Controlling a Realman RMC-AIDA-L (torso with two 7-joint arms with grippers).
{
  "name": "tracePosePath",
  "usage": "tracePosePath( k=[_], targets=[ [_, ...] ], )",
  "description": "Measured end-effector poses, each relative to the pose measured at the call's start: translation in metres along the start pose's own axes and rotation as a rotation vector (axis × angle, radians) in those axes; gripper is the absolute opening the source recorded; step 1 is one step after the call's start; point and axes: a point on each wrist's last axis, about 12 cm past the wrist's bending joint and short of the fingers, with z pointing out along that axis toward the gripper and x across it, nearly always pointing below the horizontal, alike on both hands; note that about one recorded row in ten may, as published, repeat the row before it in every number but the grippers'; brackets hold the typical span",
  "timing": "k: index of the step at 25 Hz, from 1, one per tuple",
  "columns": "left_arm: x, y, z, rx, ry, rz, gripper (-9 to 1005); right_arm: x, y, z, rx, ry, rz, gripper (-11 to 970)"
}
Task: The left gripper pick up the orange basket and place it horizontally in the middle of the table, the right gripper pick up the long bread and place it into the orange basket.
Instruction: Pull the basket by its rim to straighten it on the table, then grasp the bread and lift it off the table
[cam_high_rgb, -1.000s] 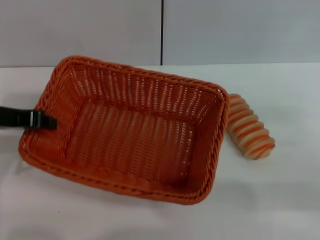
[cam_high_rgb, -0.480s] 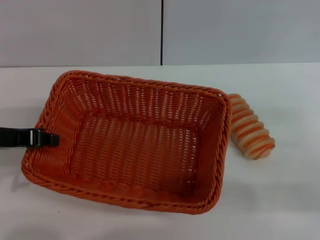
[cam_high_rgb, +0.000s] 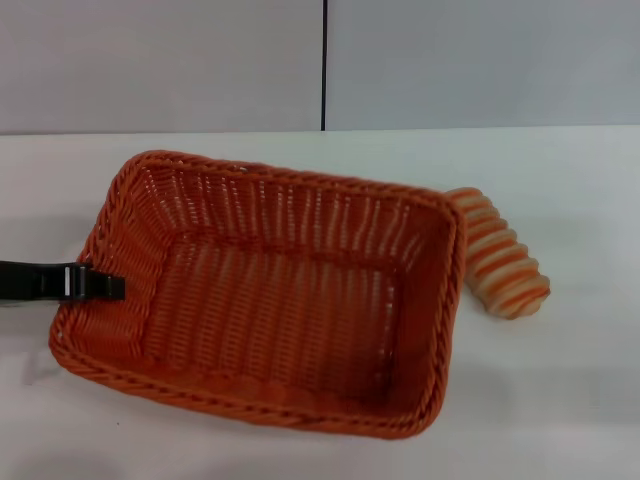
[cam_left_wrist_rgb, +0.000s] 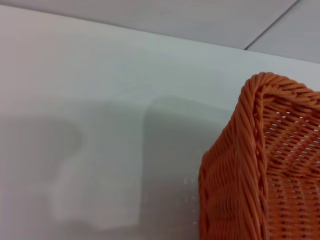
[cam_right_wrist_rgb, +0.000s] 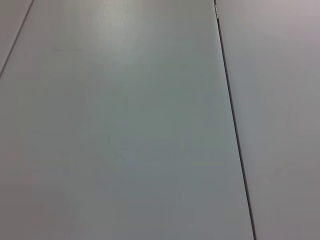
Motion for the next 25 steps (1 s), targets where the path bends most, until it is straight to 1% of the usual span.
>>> tracePosePath(
  k=[5,7,12,13,14,17,20,23,24,25],
  targets=[
    [0.002,0.006,0.003,0.001,0.012,-0.027,233,0.000,0.000,-0.001,0.003,-0.001,0.000,559],
    [0.001,0.006,0.003,-0.002,0.013,-0.021,241,0.000,-0.001,-0.001,0.005,-0.001,-0.001,559],
    [-0.001,0.007,0.002,-0.007,0.012,-0.010,441,0.000,0.000,-0.002,0.011,0.001,-0.002,559],
    [-0.004,0.009,-0.002,-0.008,-0.002,-0.006,481,0.000,-0.001,-0.002,0.014,0.002,-0.002,559],
    [-0.010,0.014,-0.015,0.028,-0.051,-0.012,528,0.000,-0.001,-0.004,0.021,0.003,-0.005,559],
    [-0.017,0.016,-0.029,0.091,-0.109,-0.020,667,-0.001,-0.002,-0.006,0.025,0.006,-0.011,560],
    [-0.022,0.022,-0.046,0.157,-0.181,-0.019,807,0.000,-0.004,-0.008,0.029,0.022,-0.019,560],
    [-0.023,0.026,-0.050,0.180,-0.205,-0.019,806,0.003,-0.008,-0.009,0.025,0.062,-0.024,560],
    [-0.020,0.041,-0.057,0.297,-0.311,-0.045,806,0.005,-0.014,-0.009,0.026,0.095,-0.002,559],
    [-0.020,0.041,-0.057,0.297,-0.311,-0.045,806,0.005,-0.014,-0.009,0.026,0.095,-0.002,559]
  ],
)
